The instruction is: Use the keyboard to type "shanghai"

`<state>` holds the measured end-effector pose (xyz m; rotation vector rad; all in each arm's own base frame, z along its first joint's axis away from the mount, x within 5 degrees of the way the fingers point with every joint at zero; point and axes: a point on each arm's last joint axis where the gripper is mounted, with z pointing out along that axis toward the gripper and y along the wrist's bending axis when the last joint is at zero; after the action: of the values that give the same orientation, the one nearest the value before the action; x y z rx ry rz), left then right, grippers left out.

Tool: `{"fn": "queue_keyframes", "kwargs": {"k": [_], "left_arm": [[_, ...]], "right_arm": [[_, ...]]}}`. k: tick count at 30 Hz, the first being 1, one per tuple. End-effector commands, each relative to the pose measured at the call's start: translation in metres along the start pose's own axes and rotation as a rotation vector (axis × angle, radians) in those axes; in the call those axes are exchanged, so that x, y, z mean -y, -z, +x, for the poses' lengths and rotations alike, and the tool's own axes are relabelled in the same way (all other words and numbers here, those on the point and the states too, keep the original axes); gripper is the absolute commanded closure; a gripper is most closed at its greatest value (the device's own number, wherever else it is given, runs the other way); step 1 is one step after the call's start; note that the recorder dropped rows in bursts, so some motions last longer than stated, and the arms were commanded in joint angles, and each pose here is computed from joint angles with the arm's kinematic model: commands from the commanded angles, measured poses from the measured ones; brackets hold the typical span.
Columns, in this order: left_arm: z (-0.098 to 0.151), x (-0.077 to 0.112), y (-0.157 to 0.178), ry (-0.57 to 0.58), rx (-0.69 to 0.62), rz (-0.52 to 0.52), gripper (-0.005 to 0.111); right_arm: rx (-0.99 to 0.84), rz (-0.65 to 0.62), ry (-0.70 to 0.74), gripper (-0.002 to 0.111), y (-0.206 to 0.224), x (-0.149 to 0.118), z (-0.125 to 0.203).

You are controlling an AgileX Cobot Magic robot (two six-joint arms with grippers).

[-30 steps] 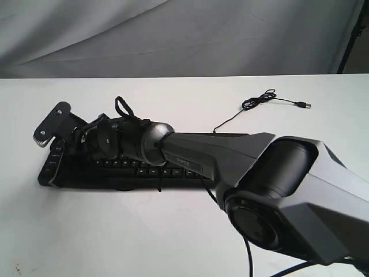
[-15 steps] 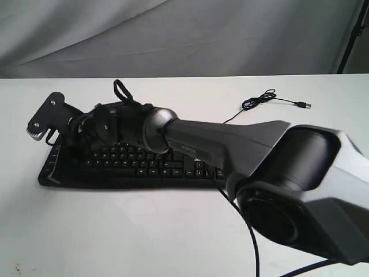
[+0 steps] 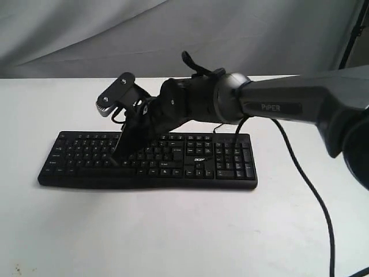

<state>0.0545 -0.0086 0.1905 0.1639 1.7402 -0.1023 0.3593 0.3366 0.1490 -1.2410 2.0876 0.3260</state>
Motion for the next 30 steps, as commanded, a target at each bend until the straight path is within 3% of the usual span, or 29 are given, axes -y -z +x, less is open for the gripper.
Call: {"fn": "queue_keyframes", "kwargs": {"k": [1, 20, 24, 30], "left_arm": [[0.001, 0.000, 0.000, 0.001, 0.004, 0.003, 0.107], [0.001, 0.000, 0.000, 0.001, 0.004, 0.003, 0.107], [0.001, 0.000, 0.000, 0.001, 0.004, 0.003, 0.107], [0.001, 0.000, 0.000, 0.001, 0.004, 0.003, 0.107]], "right_arm": [[0.010, 0.010, -0.030, 0.108, -0.010, -0.002, 0.007], [0.026, 0.046, -0.037, 0.108, -0.026, 0.004, 0.018], [0.019, 0.023, -0.126, 0.108, -0.025, 0.004, 0.019], [0.018, 0.020, -0.134, 0.108, -0.025, 0.003, 0.019]]}}
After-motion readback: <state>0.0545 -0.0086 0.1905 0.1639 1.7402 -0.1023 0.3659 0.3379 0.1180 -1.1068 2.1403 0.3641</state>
